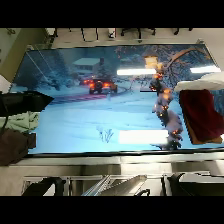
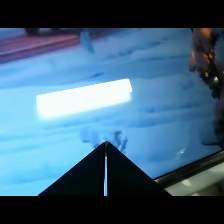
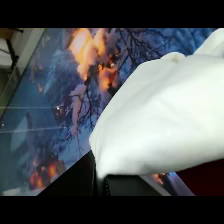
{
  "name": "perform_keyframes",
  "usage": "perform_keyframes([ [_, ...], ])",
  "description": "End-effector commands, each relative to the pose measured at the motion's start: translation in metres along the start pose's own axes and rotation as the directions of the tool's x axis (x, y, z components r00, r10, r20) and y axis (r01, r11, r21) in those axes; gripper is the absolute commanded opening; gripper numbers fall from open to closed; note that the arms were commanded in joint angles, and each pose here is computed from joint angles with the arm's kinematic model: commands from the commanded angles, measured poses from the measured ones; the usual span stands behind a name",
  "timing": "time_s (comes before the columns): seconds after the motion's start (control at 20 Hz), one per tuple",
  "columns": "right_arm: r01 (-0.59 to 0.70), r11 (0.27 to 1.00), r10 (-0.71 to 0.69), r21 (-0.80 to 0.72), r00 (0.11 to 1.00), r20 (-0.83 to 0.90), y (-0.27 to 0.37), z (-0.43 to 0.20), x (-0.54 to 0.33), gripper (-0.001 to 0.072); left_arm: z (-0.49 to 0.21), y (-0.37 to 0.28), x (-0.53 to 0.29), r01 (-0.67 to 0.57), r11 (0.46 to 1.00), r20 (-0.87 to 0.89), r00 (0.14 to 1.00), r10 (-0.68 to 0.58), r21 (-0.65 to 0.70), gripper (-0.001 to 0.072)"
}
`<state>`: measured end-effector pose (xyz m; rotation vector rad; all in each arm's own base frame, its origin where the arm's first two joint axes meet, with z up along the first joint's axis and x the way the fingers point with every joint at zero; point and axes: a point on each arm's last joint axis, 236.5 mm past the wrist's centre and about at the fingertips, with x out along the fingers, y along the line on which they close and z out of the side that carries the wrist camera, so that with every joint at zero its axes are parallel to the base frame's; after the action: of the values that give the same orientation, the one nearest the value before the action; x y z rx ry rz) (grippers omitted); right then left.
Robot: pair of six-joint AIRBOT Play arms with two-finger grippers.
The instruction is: Fold the shirts.
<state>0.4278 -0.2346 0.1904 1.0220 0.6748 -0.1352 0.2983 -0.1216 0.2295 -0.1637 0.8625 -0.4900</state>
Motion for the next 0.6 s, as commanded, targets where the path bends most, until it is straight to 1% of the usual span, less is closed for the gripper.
perform_keyframes([
  [0.0, 0.139, 0.986, -0.141, 0.09, 0.99, 0.014, -0.023, -0.011, -0.018, 0.002, -0.011, -0.023, 0.028, 0.069, 0.997, -0.09, 0.994, -0.065, 0.044, 0.0017],
  [0.1, 0.23, 0.962, -0.234, 0.145, 0.972, 0.015, -0.042, -0.029, -0.03, 0.002, -0.019, -0.038, 0.045, 0.111, 0.991, -0.146, 0.984, -0.099, 0.07, 0.0017],
  [0.25, 0.364, 0.897, -0.377, 0.25, 0.926, 0.004, -0.079, -0.072, -0.047, 0.002, -0.03, -0.062, 0.068, 0.168, 0.98, -0.208, 0.968, -0.143, 0.107, 0.0018],
  [0.45, 0.45, 0.813, -0.489, 0.369, 0.872, 0.013, -0.128, -0.128, -0.055, 0.002, -0.048, -0.086, 0.091, 0.223, 0.965, -0.29, 0.941, -0.176, 0.14, 0.0018],
  [0.55, 0.487, 0.783, -0.532, 0.387, 0.847, 0.013, -0.149, -0.149, -0.056, 0.0021, -0.056, -0.094, 0.099, 0.242, 0.958, -0.323, 0.928, -0.184, 0.15, 0.0018],
])
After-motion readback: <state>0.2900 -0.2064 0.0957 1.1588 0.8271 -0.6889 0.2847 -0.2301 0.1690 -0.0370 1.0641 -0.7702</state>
